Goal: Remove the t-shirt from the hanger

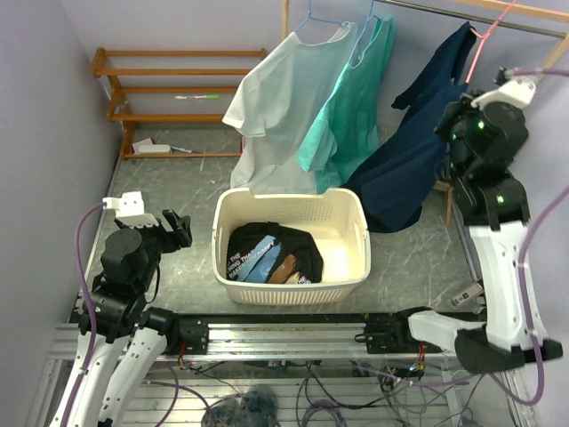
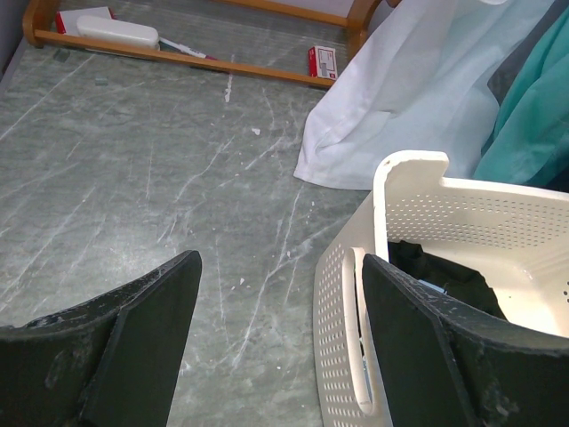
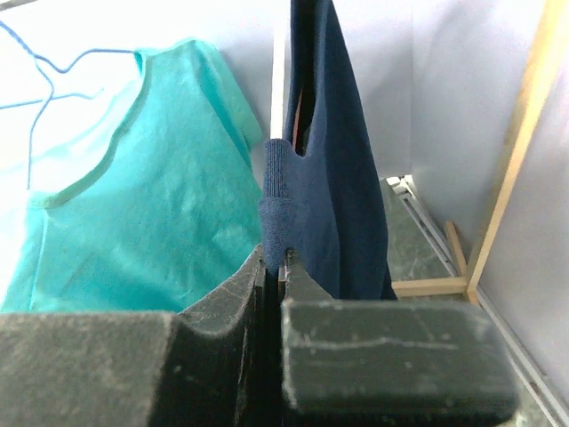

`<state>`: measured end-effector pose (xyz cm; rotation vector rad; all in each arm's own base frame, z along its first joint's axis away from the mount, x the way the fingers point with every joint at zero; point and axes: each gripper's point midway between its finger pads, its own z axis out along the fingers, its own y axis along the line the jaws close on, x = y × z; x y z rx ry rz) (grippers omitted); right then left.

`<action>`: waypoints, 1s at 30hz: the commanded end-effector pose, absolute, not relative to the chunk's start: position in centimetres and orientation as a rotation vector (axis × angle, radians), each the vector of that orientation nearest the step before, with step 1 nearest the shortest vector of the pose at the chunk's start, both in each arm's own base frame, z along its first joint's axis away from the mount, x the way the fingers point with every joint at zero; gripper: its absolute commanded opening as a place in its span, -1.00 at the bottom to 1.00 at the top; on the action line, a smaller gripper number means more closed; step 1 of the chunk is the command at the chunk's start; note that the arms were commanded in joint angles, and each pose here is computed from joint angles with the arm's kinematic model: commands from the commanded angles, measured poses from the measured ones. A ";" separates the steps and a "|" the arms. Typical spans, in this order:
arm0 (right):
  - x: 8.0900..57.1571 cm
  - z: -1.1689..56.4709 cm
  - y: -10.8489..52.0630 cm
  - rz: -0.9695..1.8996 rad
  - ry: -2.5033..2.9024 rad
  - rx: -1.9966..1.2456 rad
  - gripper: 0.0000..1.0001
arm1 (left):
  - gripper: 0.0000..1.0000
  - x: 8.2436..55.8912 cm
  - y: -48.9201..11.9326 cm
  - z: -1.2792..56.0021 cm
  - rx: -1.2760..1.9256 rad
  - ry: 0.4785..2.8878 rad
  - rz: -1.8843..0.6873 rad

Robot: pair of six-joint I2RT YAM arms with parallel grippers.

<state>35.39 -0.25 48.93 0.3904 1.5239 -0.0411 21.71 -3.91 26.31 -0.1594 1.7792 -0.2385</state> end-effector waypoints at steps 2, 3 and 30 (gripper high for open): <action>29.9 52.5 -0.7 0.078 1.362 0.418 -1.00 | 0.69 21.7 -4.3 27.2 -0.149 1.767 -0.260; 29.4 52.2 -0.6 0.090 1.371 0.414 -1.00 | 0.70 21.7 -4.2 27.2 -0.155 1.768 -0.256; 18.5 72.6 10.5 0.663 0.826 -0.212 -1.00 | 0.72 21.8 -4.4 27.2 -0.149 1.778 -0.265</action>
